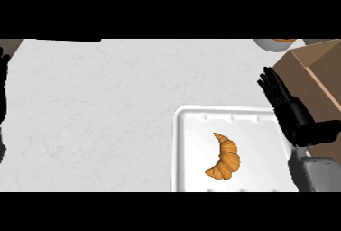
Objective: Pick the croissant from the tray and place it in the cardboard box
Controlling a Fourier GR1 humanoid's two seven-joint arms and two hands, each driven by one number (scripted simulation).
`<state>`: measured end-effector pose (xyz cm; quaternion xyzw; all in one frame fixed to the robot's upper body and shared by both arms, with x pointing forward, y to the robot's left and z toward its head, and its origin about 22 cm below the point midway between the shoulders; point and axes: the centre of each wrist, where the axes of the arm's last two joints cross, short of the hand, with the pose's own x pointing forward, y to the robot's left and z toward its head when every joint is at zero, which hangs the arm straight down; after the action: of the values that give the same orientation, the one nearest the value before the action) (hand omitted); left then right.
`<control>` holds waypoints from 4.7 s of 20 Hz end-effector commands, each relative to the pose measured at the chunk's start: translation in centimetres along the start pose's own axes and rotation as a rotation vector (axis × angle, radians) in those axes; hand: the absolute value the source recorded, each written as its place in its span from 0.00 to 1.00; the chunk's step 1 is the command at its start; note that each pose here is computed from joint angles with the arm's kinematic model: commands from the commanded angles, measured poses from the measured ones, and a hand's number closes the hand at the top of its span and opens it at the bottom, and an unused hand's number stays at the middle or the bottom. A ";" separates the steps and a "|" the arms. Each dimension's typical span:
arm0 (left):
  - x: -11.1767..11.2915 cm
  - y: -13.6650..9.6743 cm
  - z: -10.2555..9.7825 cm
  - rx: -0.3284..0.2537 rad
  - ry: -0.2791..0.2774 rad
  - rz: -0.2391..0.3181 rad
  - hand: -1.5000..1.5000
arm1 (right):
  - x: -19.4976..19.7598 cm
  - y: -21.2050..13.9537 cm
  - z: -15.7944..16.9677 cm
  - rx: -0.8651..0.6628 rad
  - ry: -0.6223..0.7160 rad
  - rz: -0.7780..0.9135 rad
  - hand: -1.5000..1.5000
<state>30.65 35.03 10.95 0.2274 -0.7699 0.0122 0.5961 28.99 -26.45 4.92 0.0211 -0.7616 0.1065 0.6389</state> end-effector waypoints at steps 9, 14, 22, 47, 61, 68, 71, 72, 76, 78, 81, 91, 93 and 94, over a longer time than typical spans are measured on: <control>-1.3 -5.6 4.1 -0.505 -0.024 -0.029 0.50 | 8.5 -7.1 5.4 -0.355 -0.011 0.560 0.00; -1.4 -6.6 5.3 -0.571 -0.056 -0.026 0.50 | 8.6 -4.1 10.8 -0.243 -0.077 0.721 0.00; -1.6 -7.7 6.8 -0.611 -0.064 -0.001 0.50 | 12.5 -2.1 12.1 -0.043 0.068 1.007 0.00; -1.3 -7.5 4.5 -0.622 -0.070 -0.003 0.50 | 12.0 16.7 5.5 0.285 0.573 1.274 0.00; -0.1 -8.8 4.6 -0.603 -0.075 -0.008 0.50 | 9.6 16.7 5.9 0.234 0.638 1.364 0.00; -1.6 -9.8 4.5 -0.611 -0.091 -0.023 0.50 | 6.1 14.6 4.3 0.249 0.688 1.406 0.00; -1.9 -6.7 5.1 -0.599 -0.078 -0.001 0.50 | 5.6 15.4 3.3 0.230 0.684 1.394 0.00; -0.3 -8.4 5.6 -0.608 -0.067 -0.012 0.50 | 5.7 17.9 4.3 0.225 0.673 1.361 0.00; -0.3 -6.3 3.8 -0.605 -0.078 -0.009 0.50 | 4.8 15.8 4.4 0.261 0.677 1.356 0.00; -2.1 -6.9 6.4 -0.611 -0.069 -0.009 0.50 | 3.6 15.2 3.8 0.267 0.699 1.354 0.00; -0.7 -9.0 5.9 -0.607 -0.060 -0.010 0.50 | 1.0 15.4 4.5 0.254 0.699 1.363 0.00; -2.8 -7.2 6.1 -0.623 -0.072 -0.004 0.50 | -0.7 12.3 3.4 0.247 0.751 1.355 0.00; -0.9 -7.1 3.9 -0.613 -0.072 -0.019 0.50 | -0.4 13.0 3.2 0.265 0.736 1.359 0.00; -0.9 -8.6 5.8 -0.601 -0.072 -0.018 0.50 | -2.1 13.1 3.9 0.302 0.727 1.356 0.00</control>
<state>28.77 27.02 6.23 0.0440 -0.7560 -0.2306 0.6110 23.01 -14.08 1.91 -0.4144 -0.3263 0.5637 0.6356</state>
